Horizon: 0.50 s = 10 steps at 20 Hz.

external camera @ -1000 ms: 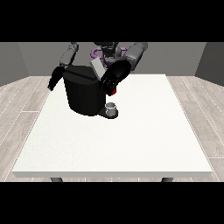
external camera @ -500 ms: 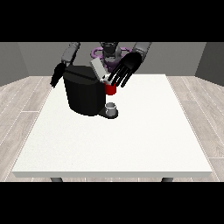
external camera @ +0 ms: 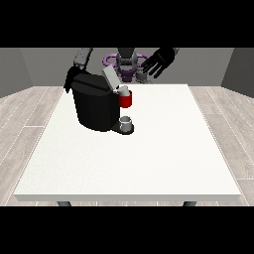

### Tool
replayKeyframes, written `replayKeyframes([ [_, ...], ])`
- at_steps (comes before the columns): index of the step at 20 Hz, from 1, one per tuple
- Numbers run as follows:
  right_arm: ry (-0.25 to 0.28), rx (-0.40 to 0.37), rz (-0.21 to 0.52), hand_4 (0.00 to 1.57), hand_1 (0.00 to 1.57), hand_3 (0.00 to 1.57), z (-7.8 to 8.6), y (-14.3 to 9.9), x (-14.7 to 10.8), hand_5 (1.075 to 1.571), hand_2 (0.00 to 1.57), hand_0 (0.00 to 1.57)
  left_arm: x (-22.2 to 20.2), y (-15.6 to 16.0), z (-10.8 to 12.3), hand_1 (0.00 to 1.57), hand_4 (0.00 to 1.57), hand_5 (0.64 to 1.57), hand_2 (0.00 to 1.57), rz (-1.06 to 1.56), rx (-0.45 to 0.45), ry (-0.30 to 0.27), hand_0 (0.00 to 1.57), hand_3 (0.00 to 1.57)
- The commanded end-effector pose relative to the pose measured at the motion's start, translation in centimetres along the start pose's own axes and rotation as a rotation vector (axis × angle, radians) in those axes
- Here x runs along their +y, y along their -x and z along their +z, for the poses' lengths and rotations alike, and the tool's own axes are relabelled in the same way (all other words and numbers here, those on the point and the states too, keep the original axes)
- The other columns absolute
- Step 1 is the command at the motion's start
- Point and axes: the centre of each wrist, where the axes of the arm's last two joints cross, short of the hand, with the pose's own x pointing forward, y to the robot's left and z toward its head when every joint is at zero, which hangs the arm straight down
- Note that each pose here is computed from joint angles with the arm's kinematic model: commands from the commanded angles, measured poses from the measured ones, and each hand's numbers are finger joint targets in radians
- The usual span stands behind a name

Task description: Insert the coffee pod into the coffee machine and close the lid

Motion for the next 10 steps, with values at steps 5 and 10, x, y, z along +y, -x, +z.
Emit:
replayKeyframes([
  [5, 0.041, 0.072, -0.049, 0.00, 0.00, 0.00, 2.6, 3.6, -2.2, 1.571, 0.00, 0.00, -12.9, 6.4, 5.3, 0.00, 0.07, 1.571, 0.00, 0.707, 0.075, -0.082, 0.00, 0.00],
  [10, -0.092, 0.008, -0.098, 0.00, 0.00, 0.00, 2.0, 0.9, -0.8, 1.571, 0.00, 0.00, -18.5, 7.3, 8.2, 0.00, 0.39, 1.571, 0.00, 0.785, 0.198, -0.013, 0.00, 0.00],
])
